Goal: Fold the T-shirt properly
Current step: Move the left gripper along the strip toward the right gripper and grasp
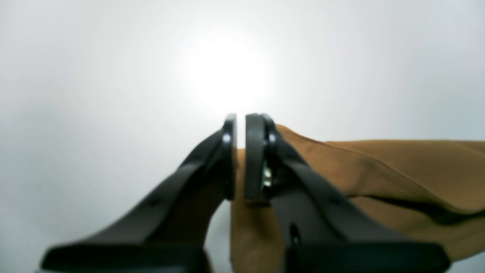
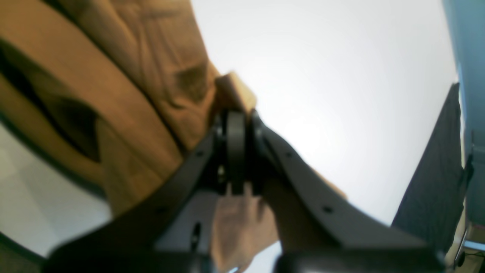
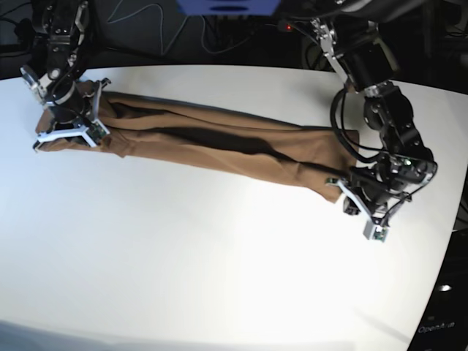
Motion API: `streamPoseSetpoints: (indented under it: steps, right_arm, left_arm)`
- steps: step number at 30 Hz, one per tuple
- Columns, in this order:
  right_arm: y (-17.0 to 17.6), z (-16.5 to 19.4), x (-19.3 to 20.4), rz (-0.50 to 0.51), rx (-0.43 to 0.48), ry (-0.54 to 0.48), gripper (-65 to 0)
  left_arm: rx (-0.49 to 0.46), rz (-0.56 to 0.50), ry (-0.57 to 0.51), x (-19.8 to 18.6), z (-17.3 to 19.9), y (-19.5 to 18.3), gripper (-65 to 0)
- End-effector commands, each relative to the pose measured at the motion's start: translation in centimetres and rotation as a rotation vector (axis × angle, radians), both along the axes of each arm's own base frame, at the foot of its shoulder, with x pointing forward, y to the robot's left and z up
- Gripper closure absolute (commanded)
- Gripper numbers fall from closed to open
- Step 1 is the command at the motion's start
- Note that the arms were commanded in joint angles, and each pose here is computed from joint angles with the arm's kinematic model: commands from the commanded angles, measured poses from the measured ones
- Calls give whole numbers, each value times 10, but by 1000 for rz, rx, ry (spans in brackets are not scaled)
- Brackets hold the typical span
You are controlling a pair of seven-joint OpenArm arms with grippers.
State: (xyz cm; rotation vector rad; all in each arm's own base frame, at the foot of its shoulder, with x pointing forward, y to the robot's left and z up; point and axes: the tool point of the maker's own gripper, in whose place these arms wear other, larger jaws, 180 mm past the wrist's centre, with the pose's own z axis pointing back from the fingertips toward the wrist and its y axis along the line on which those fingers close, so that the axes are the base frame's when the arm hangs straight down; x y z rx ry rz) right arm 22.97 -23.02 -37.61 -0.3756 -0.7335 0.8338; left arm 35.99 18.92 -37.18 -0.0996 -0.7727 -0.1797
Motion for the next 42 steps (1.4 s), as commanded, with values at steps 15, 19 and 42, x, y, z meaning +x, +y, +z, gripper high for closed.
streamPoseSetpoints:
  steps: [15, 19, 42]
  right_arm:
    - [-1, 10, 7, 6, 1, -39, -9]
    - [-1, 10, 7, 6, 1, -39, -9]
    - [-1, 16, 16, 6, 0, -65, -7]
  left_arm:
    - [-20, 5, -60, 19, 13, 5, -379]
    - [-24, 4, -65, 19, 13, 3, -410]
    - [-110, -18, 5, 35, -12, -15, -136]
